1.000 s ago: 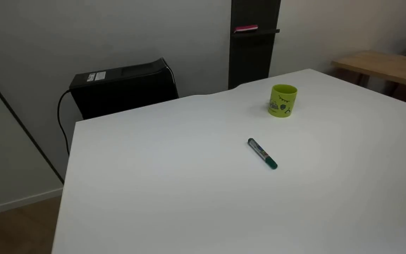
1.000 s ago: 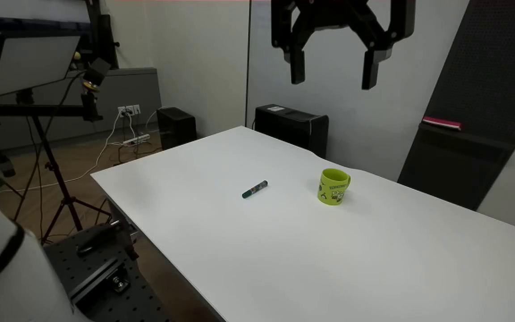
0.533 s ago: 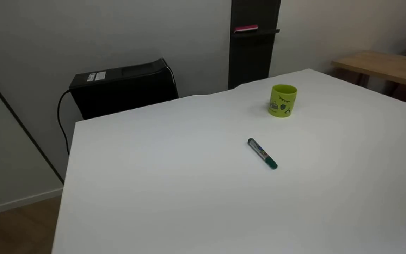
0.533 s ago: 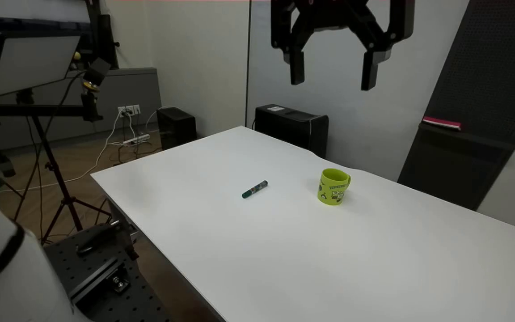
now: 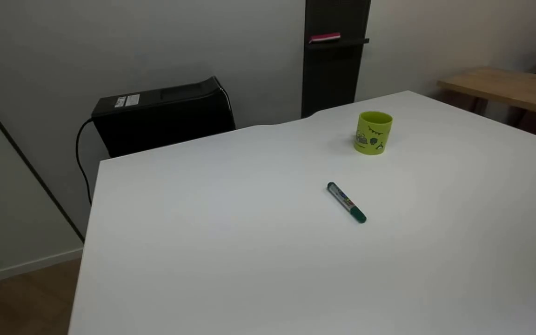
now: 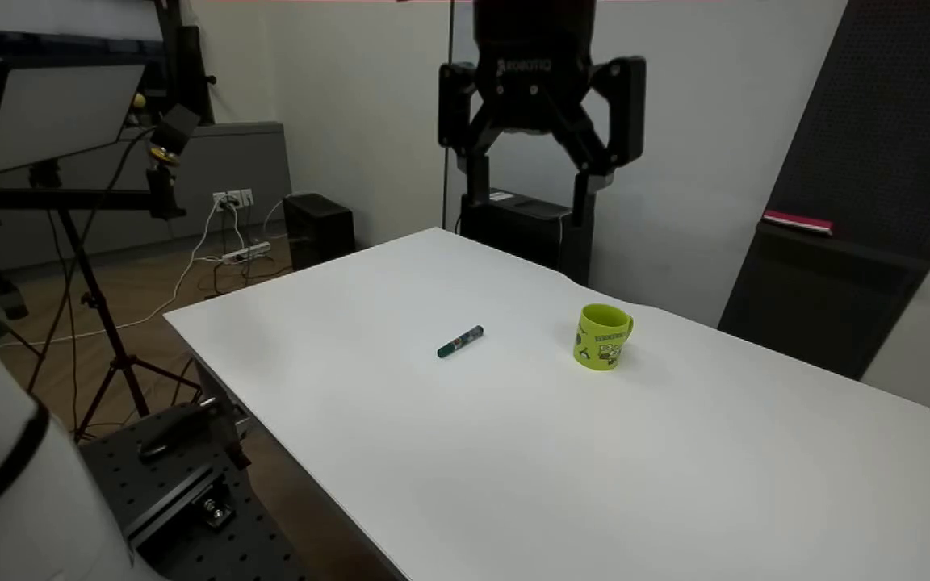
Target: Put the black marker in the mug
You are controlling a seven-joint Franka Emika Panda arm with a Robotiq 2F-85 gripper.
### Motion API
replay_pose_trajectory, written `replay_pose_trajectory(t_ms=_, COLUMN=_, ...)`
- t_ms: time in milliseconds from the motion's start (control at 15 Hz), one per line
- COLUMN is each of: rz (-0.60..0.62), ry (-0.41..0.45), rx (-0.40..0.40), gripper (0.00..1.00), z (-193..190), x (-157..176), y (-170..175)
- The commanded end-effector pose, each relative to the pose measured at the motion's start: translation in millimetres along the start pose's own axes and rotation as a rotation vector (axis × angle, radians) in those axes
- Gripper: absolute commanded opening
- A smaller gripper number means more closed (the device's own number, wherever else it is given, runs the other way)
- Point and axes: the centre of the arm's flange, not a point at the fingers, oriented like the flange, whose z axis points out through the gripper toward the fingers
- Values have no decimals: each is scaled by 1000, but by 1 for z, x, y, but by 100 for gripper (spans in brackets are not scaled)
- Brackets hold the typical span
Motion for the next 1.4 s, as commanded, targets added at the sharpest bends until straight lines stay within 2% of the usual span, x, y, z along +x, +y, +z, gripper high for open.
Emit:
replay_pose_trajectory(t_ms=0, rz=-84, ry=-36, rx=36, gripper=100, z=39, x=-2, y=-35)
replay_pose_trajectory(t_ms=333, rz=-187, ry=-94, rx=134, gripper=100, z=98, x=-8, y=-89)
replay_pose_trajectory(t_ms=733, rz=-181, ry=-65, rx=205, gripper=100, z=143, x=9, y=-143)
replay_pose_trajectory(t_ms=1333, rz=-312, ry=-95, rx=177, gripper=100, z=207, x=31, y=-241)
